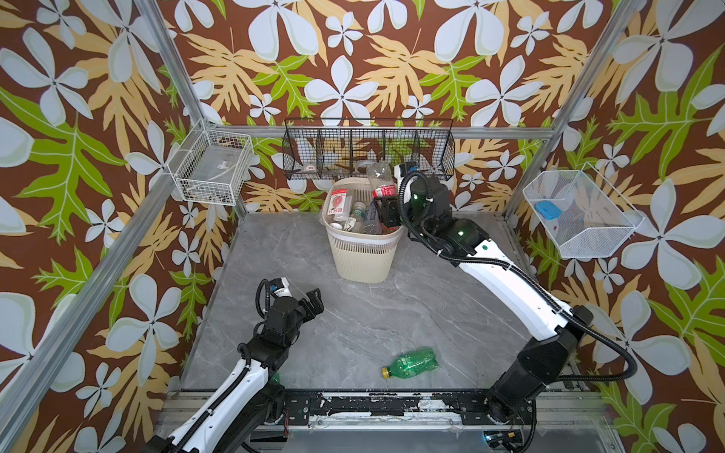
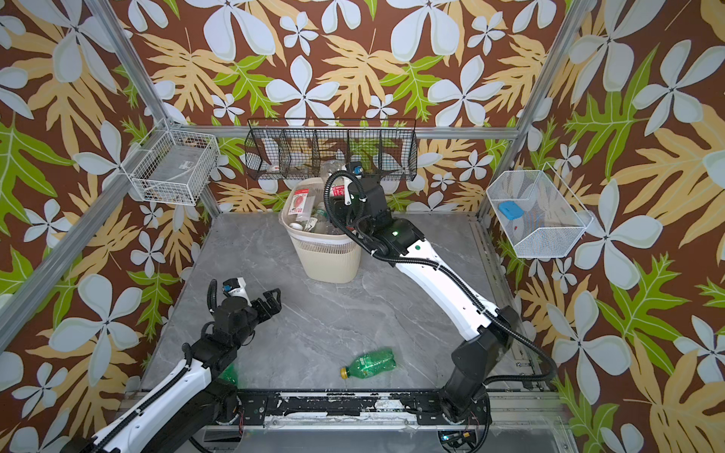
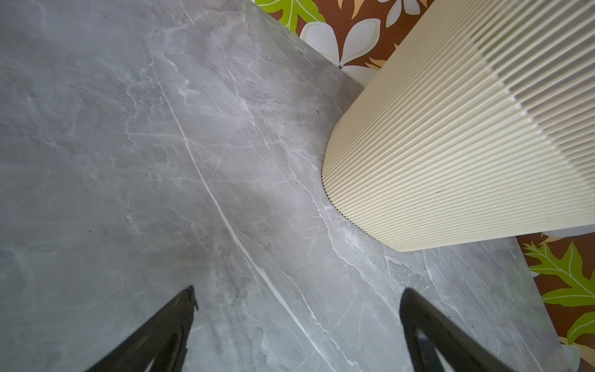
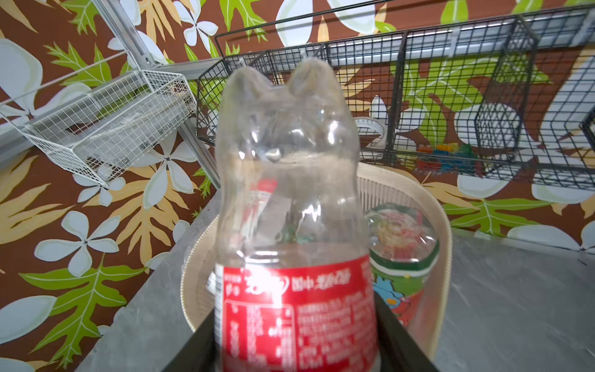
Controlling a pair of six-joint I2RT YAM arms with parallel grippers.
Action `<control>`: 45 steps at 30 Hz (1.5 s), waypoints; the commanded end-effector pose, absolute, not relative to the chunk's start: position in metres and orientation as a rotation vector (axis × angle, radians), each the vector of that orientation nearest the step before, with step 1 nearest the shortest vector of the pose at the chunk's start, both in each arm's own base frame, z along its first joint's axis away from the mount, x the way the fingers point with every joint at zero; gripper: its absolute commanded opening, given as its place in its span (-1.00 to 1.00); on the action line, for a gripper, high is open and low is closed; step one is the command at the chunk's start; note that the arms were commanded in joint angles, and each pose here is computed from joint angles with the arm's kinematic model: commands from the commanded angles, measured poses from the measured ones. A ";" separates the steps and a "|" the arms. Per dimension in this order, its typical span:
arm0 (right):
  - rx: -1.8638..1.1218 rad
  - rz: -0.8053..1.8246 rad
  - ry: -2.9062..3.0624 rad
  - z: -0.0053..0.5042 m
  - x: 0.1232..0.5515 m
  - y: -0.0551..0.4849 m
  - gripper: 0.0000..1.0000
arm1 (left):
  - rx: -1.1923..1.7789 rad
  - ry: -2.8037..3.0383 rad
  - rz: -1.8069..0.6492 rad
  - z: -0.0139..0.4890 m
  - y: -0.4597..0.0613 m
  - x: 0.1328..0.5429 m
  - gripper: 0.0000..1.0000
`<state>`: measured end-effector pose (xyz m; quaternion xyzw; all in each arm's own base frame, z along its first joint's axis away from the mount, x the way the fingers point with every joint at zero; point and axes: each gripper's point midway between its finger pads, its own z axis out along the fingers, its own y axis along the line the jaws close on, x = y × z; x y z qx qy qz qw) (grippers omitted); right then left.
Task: Throw the plastic bottles in the bin
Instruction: Throw the plastic bottle into the trash bin, then pick up the plastic bottle from the bottom-center of the table.
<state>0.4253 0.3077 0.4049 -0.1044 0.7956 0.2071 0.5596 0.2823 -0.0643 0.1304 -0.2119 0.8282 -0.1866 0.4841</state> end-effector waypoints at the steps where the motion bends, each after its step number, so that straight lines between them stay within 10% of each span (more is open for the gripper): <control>1: -0.292 0.434 1.890 0.399 0.435 0.314 -0.07 | -0.531 2.007 -0.454 0.133 -0.062 0.282 1.00; 15: -0.269 0.384 1.921 0.371 0.469 0.320 -0.04 | -0.526 2.005 -0.461 0.138 -0.063 0.281 1.00; 22: -0.247 0.415 1.904 0.382 0.477 0.314 0.73 | -0.477 2.012 -0.500 0.147 -0.071 0.281 1.00; 33: -0.211 0.582 1.711 0.453 0.407 0.276 0.93 | -0.371 2.016 -0.648 0.161 -0.098 0.285 1.00; 45: 0.172 0.619 1.896 0.295 0.340 0.128 0.99 | -0.065 2.089 -0.810 0.162 -0.165 0.262 0.92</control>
